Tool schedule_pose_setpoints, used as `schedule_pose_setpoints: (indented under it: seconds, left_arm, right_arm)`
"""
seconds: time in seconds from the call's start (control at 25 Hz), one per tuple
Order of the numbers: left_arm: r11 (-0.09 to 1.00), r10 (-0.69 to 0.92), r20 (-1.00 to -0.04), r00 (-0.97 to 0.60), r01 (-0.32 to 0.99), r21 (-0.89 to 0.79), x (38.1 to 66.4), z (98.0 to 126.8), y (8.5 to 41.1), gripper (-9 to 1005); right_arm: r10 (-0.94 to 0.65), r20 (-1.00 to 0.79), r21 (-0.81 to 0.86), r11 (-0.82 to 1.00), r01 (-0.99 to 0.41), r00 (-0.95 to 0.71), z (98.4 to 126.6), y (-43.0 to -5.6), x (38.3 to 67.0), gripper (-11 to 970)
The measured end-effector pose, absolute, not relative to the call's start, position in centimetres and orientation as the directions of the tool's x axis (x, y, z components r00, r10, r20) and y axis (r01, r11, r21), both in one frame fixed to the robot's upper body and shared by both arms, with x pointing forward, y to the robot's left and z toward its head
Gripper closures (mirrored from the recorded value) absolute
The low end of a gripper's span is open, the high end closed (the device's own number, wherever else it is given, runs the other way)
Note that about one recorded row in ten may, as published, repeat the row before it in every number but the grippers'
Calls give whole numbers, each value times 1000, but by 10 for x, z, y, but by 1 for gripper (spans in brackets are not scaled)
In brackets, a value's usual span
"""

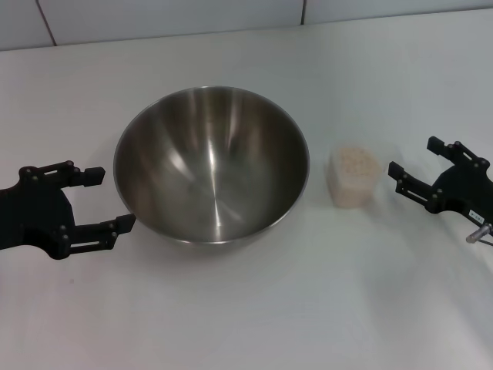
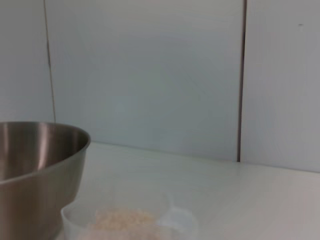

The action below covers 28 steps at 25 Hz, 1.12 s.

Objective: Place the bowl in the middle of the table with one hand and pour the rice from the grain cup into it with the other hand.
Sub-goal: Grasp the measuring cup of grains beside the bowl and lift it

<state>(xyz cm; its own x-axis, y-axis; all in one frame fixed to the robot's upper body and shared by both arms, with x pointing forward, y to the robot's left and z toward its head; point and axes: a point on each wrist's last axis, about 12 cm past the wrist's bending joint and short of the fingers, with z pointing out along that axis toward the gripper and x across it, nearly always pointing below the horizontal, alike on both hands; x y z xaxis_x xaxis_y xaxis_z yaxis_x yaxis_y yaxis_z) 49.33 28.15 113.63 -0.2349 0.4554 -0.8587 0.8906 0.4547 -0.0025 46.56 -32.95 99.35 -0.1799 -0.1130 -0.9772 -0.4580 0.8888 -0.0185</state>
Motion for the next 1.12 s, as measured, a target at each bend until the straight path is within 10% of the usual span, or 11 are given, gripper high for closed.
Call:
schedule_pose_setpoints:
  seconds: [1.12]
  left_arm:
    - [447, 458, -860, -227, 894, 2, 496, 1138, 277, 187]
  right_arm:
    - [-163, -978, -85, 876, -475, -127, 994, -304, 487, 383]
